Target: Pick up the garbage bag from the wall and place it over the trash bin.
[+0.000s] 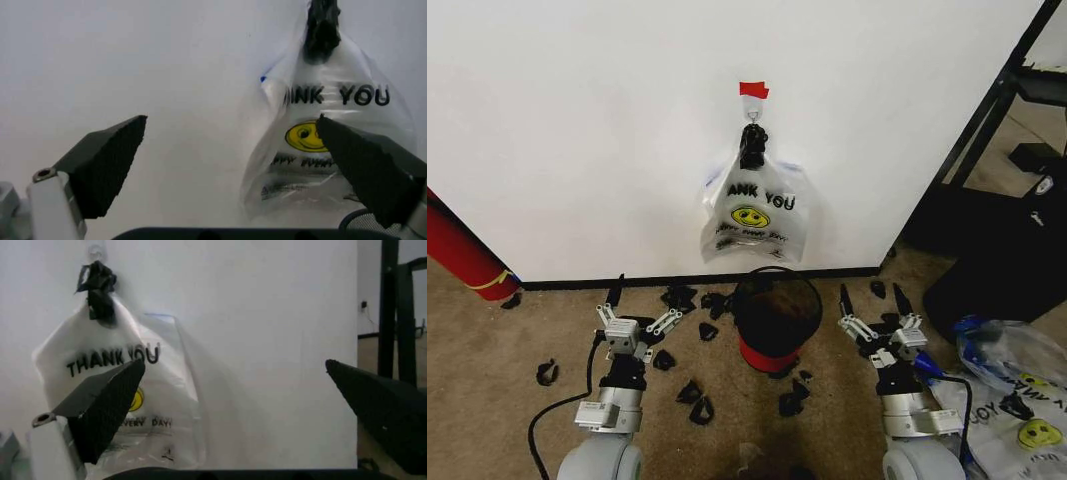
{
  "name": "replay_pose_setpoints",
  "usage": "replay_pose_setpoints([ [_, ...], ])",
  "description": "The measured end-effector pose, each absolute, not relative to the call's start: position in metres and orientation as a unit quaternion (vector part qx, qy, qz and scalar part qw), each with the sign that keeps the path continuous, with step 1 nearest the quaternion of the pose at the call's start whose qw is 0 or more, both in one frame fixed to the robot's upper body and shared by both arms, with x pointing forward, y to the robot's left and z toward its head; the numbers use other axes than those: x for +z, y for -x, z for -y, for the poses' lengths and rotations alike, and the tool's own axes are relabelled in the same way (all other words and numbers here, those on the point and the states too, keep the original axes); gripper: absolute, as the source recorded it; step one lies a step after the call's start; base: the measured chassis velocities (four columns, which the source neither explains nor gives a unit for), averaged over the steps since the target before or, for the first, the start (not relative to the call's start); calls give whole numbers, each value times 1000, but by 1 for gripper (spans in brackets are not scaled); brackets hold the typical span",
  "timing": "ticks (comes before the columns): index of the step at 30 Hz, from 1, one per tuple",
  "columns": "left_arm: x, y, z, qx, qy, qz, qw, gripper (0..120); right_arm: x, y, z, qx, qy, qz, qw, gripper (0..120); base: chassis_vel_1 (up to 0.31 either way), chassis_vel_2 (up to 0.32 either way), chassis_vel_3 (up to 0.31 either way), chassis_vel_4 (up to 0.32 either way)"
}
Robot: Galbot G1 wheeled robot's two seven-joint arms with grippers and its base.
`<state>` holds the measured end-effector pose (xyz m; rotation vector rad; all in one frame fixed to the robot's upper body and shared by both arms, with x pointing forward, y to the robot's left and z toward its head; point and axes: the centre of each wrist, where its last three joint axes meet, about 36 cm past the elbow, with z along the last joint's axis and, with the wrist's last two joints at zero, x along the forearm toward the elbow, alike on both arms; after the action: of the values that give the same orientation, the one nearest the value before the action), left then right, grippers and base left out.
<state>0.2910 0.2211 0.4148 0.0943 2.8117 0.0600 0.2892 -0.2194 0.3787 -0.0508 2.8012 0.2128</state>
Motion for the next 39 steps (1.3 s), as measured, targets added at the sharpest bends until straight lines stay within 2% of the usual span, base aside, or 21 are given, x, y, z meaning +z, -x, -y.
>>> replay_pose_setpoints([
  [7,414,-289,-219,20,-36,-986,160,100,380,-293,211,90,35,-982,165,100,0,0,0,0],
  [13,417,-280,-220,24,-44,-986,160,100,383,-312,192,199,81,-964,155,100,0,0,0,0],
  [24,422,-271,-221,26,-40,-986,160,100,393,-330,182,243,136,-948,154,100,0,0,0,0],
  [29,417,-271,-216,35,-57,-985,160,100,405,-376,177,336,226,-892,198,100,0,0,0,0],
  [33,416,-265,-217,44,-57,-985,158,100,410,-433,151,418,282,-834,222,100,0,0,0,0],
  [39,419,-260,-219,52,-49,-985,159,100,382,-515,124,450,316,-803,230,100,0,0,0,0],
])
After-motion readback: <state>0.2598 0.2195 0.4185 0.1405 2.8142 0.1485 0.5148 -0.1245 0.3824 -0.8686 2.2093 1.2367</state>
